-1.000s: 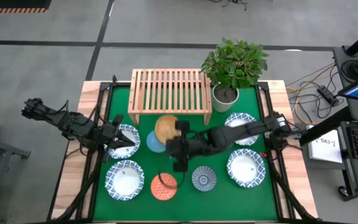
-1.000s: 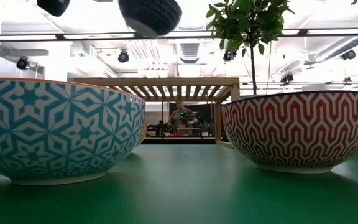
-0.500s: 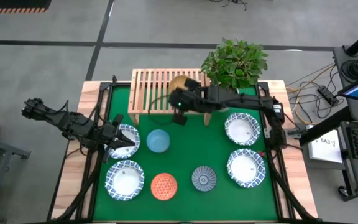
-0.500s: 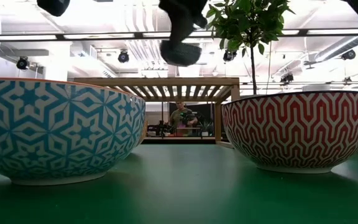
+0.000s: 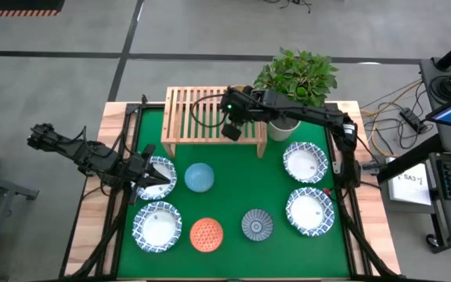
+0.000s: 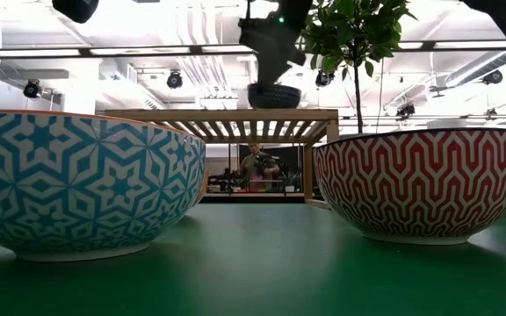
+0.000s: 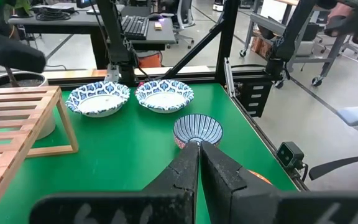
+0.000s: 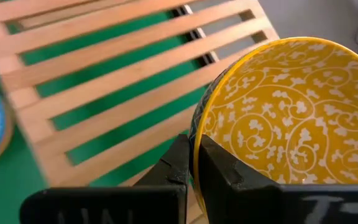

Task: Place and stack bowls onto a shelf
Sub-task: Put the small yellow bowl on the shelf

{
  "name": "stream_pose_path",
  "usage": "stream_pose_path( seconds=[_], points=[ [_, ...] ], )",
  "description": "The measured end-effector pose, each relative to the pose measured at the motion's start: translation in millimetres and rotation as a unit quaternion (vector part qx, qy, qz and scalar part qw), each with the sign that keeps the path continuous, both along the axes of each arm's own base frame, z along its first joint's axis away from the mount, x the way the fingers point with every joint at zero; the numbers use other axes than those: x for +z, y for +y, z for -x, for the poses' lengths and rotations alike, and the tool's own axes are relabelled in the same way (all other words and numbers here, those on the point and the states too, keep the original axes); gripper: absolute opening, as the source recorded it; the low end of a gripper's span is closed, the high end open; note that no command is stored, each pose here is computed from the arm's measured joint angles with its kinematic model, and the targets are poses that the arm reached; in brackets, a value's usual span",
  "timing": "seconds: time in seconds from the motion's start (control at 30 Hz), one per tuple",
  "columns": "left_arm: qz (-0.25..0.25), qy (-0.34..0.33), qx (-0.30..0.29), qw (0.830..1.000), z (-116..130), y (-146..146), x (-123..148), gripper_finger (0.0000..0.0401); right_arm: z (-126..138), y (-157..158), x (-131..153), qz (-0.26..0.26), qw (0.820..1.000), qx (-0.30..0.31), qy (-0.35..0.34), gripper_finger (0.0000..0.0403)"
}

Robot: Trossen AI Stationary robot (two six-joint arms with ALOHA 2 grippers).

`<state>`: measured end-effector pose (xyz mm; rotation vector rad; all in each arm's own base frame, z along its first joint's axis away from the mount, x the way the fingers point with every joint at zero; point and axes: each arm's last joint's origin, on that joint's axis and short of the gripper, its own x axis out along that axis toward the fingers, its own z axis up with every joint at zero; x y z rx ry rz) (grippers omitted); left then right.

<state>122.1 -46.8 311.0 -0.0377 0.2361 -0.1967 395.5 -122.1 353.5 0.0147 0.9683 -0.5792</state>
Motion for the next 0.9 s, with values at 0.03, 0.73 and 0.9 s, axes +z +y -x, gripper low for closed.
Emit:
stream_pose_path(
  seconds=[0.03,0.73,0.9],
  points=[
    [0.0,0.0,0.0,1.0,0.0,0.0,0.0,0.0,0.8,-2.5,0.0,-0.001,1.0,-0.003,0.0,0.0012],
    [0.0,0.0,0.0,1.0,0.0,0.0,0.0,0.0,2.4,-9.4,-9.6,-0.014,1.0,-0.003,0.011,0.0013],
    [0.0,0.0,0.0,1.0,0.0,0.0,0.0,0.0,2.3,-9.5,-10.8,-0.011,1.0,-0.001,0.015,0.0013]
  ],
)
